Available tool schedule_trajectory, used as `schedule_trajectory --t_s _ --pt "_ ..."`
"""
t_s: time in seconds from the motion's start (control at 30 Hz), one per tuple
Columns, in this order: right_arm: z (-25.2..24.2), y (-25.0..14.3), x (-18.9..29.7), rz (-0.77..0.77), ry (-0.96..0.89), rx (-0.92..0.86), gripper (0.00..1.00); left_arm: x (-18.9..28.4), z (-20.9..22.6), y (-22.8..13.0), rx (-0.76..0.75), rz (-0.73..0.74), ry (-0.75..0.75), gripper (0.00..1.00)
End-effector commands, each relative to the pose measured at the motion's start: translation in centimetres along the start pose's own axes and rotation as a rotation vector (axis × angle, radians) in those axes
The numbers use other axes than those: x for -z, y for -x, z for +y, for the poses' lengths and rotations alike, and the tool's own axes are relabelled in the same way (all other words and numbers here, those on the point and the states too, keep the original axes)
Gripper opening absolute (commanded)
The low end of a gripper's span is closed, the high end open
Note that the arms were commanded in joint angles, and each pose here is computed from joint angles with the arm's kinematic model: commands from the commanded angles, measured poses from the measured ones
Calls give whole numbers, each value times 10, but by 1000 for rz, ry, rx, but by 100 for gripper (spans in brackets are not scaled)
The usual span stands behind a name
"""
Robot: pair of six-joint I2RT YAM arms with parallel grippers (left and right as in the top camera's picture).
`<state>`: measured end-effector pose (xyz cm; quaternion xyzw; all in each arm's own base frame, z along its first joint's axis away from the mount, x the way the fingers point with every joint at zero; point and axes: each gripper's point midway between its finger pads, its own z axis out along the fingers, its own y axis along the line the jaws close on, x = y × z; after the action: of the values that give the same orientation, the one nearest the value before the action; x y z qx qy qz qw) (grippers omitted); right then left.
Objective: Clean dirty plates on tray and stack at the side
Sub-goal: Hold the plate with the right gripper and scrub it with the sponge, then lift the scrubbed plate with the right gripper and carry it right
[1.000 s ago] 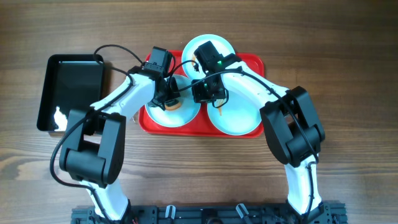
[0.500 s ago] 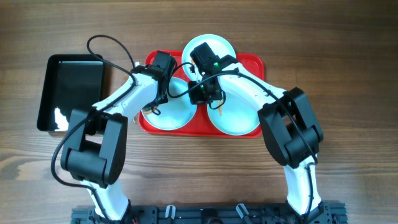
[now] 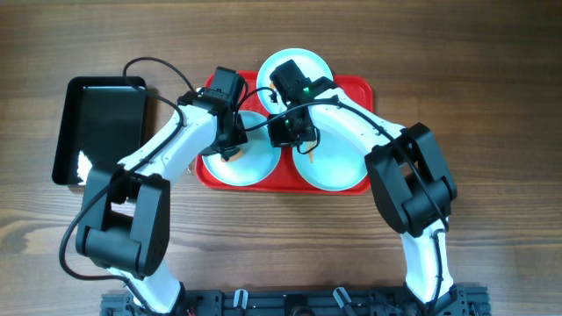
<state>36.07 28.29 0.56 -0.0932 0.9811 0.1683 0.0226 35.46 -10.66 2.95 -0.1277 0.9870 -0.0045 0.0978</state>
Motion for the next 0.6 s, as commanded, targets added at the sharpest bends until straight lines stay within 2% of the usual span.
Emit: schedule_trajectory --t_s 0.0,0.1,0.17,0.27,0.33,0.43,0.57 --pt "5 12 16 -52 3 -1 4 -2 -10 -22 -7 77 -88 4" --pt "5 11 16 -50 2 -2 4 -11 2 -39 -12 118 -50 4" --pt "5 11 16 -50 1 2 4 -12 19 -42 -16 114 38 4" --pt "5 11 16 -50 1 11 5 -9 48 -31 -26 47 196 4" --pt "5 11 16 -49 1 15 4 4 57 -21 22 1 257 4" --pt "5 11 16 -50 1 15 4 26 56 2 51 -101 266 4" --pt "6 14 18 -57 4 18 4 61 39 21 79 -192 154 4"
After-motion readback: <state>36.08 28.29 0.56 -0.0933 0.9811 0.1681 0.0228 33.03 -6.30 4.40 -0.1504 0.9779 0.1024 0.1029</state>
